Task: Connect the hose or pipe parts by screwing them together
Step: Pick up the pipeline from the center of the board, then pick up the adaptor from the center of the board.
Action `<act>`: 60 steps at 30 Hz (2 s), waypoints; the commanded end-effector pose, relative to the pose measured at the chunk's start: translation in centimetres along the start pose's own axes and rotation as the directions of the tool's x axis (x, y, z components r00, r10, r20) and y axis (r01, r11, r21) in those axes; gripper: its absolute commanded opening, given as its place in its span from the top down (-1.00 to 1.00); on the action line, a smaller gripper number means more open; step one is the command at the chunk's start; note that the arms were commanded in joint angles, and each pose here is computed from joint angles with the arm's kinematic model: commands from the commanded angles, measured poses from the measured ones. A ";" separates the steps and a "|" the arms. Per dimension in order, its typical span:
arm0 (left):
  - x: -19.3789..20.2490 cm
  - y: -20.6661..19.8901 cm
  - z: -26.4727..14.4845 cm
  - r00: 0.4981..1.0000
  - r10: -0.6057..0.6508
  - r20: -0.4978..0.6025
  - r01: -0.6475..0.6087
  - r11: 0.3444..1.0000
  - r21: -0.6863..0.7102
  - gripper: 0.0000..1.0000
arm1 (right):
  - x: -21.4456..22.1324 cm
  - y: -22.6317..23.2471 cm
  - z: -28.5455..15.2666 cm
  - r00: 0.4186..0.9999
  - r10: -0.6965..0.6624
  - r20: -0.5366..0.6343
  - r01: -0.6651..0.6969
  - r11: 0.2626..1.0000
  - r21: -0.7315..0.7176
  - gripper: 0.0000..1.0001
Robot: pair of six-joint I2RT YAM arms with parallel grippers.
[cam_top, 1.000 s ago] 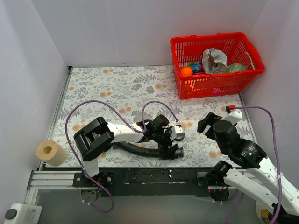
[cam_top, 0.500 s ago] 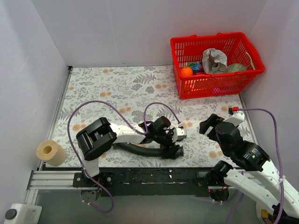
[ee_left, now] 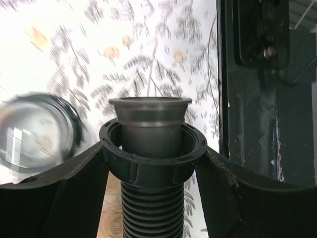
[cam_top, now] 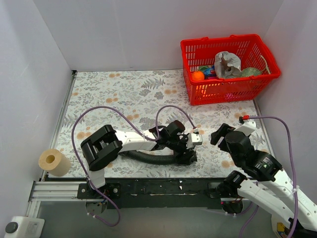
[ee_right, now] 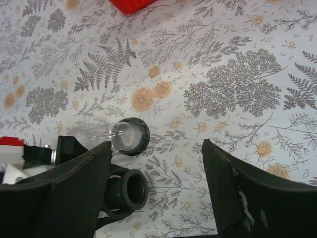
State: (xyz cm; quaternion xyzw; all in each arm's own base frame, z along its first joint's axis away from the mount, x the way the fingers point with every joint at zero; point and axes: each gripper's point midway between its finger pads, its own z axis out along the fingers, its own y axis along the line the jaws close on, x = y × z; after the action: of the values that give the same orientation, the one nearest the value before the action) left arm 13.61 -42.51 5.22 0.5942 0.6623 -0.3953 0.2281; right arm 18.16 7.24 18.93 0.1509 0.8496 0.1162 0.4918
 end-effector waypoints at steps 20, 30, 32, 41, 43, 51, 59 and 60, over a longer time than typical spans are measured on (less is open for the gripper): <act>-24.6 2.5 -38.4 0.620 0.520 0.587 0.217 0.605 -0.766 1.00 | 0.0 10.0 3.4 0.939 0.288 -0.188 -0.305 0.950 -0.066 -0.96; -24.3 -4.0 -46.8 0.455 0.597 0.661 0.328 0.578 -0.748 1.00 | 7.6 14.5 6.8 0.698 0.456 -0.552 -0.461 0.876 0.141 -0.96; -23.8 -5.2 -47.1 0.437 0.613 0.658 0.304 0.588 -0.750 1.00 | 8.6 14.8 7.8 0.675 0.476 -0.563 -0.464 0.868 0.177 -0.96; -21.9 -9.2 -47.3 0.385 0.637 0.667 0.206 0.646 -0.735 1.00 | 13.3 12.9 10.1 0.585 0.547 -0.599 -0.342 0.836 0.429 -0.96; -21.8 -9.8 -47.4 0.377 0.641 0.668 0.193 0.651 -0.734 1.00 | 14.8 11.9 10.2 0.554 0.534 -0.638 -0.235 0.836 0.496 -0.96; -20.7 -11.9 -47.2 0.361 0.631 0.686 0.139 0.691 -0.709 1.00 | 16.2 11.0 10.3 0.560 0.544 -0.626 -0.124 0.801 0.586 -0.96; -20.5 -12.9 -47.0 0.354 0.624 0.697 0.107 0.713 -0.693 1.00 | 16.0 7.9 9.7 0.670 0.455 -0.587 -0.045 0.814 0.580 -0.96; -20.5 -12.9 -46.9 0.358 0.621 0.697 0.105 0.716 -0.691 1.00 | 15.9 8.1 9.5 0.684 0.428 -0.591 -0.028 0.825 0.565 -0.96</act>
State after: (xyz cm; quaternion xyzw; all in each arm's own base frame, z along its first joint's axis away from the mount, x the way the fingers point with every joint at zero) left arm 13.49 -17.24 51.52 0.2609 0.4119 -0.3464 0.8014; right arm 19.87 22.38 3.26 0.3540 0.9349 0.0233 0.0086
